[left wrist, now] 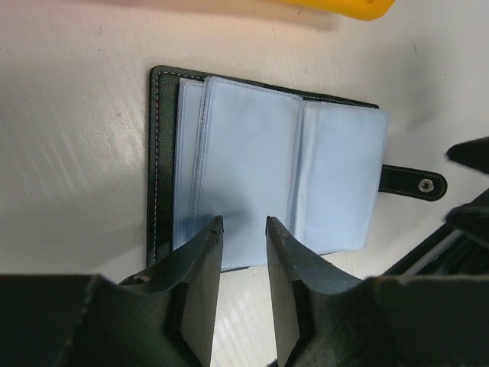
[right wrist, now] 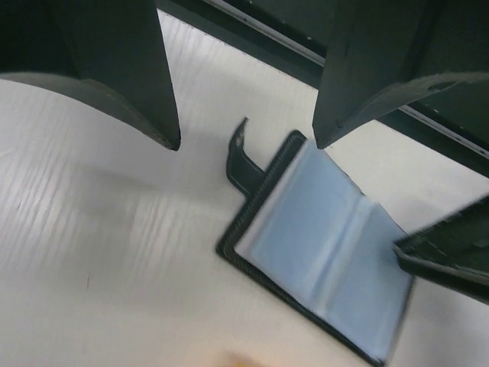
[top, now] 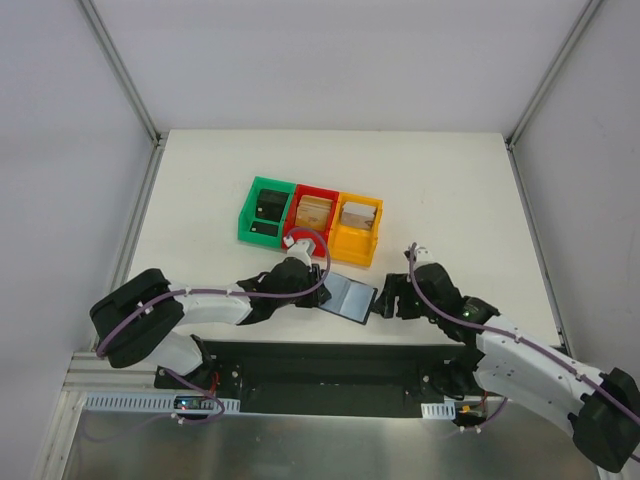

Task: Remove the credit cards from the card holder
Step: Remove the credit card from the card holder.

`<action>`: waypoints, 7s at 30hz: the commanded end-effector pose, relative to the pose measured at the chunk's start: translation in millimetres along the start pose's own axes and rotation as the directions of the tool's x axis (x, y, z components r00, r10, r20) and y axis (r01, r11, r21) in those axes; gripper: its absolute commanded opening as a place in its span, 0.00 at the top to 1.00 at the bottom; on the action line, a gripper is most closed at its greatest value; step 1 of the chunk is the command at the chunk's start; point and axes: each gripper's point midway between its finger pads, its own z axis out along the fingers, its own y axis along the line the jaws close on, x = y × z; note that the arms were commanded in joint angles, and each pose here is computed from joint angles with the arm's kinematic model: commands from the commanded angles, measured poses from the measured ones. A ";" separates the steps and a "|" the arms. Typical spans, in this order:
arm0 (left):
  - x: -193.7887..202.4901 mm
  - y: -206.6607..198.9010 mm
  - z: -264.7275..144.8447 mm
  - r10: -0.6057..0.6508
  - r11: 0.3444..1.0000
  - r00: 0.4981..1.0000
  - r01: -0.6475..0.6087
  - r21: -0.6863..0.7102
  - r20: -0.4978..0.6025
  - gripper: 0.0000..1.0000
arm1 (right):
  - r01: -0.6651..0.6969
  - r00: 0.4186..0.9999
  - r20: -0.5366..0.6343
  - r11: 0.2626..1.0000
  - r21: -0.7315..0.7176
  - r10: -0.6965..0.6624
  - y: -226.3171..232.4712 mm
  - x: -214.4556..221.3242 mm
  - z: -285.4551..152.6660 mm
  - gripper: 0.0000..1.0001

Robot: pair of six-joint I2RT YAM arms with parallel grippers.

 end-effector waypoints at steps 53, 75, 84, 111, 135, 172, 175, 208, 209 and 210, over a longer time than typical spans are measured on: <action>-19.6 -34.9 -18.4 -0.018 0.997 0.995 0.010 0.076 0.095 0.52 | 0.078 0.990 -0.110 0.996 -0.048 -0.083 12.2 6.3 -0.1 1.00; 3.2 -37.8 7.5 0.021 0.997 0.999 -0.018 0.081 -0.026 0.52 | 0.085 0.987 -0.130 0.995 -0.051 -0.091 13.0 8.6 3.1 1.00; 2.7 -59.8 2.1 0.029 0.979 0.999 -0.022 0.204 -0.029 0.51 | 0.079 0.988 -0.131 0.995 -0.055 -0.086 14.0 9.0 3.7 1.00; 7.7 -17.3 -6.6 0.066 0.997 0.997 -0.064 0.052 -0.038 0.43 | 0.076 0.986 -0.142 0.996 -0.046 -0.082 11.1 12.6 5.3 1.00; 4.9 -91.9 -16.0 0.129 0.908 0.991 -0.099 0.407 -0.047 0.48 | 0.075 0.985 -0.150 0.996 -0.047 -0.081 12.3 12.4 8.1 1.00; 4.8 -55.2 8.8 0.404 0.914 0.914 -0.405 0.021 0.031 0.43 | 0.071 0.984 -0.160 0.997 -0.027 -0.074 7.2 16.7 6.9 1.00; 3.5 -63.2 7.3 0.471 0.882 0.880 -0.472 0.007 0.063 0.41 | 0.073 0.984 -0.160 0.997 -0.027 -0.076 7.1 16.7 6.9 0.99; 25.4 -68.3 28.7 0.648 0.757 0.762 -0.646 -0.096 -0.020 0.39 | 0.076 0.984 -0.162 0.997 -0.027 -0.079 7.8 15.4 6.7 1.00; 24.3 -65.8 28.8 0.648 0.756 0.762 -0.646 -0.108 -0.023 0.39 | 0.075 0.984 -0.160 0.997 -0.026 -0.078 7.7 14.9 6.6 1.00; 22.1 -63.1 28.2 0.645 0.756 0.764 -0.643 -0.126 -0.023 0.40 | 0.075 0.984 -0.162 0.997 -0.023 -0.078 7.1 15.4 6.7 0.99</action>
